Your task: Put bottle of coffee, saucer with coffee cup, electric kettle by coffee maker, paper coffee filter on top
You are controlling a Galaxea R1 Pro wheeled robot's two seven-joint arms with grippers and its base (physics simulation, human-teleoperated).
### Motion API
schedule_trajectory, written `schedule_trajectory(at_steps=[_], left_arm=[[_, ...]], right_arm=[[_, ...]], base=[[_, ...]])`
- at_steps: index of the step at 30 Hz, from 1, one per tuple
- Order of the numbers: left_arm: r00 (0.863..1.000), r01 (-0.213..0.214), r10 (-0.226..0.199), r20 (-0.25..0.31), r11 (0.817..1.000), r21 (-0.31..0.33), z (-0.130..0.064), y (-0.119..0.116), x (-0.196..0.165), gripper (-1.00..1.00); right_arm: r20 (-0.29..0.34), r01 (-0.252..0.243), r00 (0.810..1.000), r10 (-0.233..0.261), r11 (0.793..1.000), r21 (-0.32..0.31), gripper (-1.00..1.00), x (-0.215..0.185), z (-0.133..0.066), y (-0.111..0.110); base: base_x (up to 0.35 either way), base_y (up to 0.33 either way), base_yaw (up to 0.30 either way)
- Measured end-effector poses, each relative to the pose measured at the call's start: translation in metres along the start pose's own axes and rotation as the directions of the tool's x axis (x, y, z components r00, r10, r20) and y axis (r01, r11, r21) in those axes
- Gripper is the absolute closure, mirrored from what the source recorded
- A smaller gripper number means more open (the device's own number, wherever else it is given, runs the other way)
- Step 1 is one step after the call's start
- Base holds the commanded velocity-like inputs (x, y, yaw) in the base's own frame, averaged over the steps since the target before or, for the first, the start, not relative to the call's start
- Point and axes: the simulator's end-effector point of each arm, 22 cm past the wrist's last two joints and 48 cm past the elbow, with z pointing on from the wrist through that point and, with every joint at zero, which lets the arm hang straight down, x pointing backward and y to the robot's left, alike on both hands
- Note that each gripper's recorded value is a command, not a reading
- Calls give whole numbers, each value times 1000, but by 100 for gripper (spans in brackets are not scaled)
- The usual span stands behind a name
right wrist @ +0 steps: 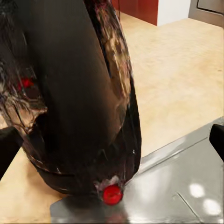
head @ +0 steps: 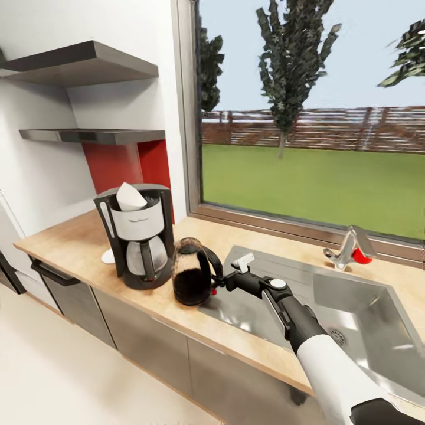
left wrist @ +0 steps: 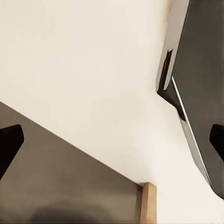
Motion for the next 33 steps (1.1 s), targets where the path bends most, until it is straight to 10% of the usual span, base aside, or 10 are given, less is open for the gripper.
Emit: schedule_trajectory(at_steps=[29,33], left_arm=[[998,20,-19,53,1000,-15,2,9,-26,-100],[986,30,-24,165,999,-36,0,22,-82,-100]], right_arm=[[17,-13,1000,14,999,-35,-100,-9,9,23],[23,-35,999,37,997,-75,-100,-13,20,50]], base=[[-309,-38,0],[-269,0,0]])
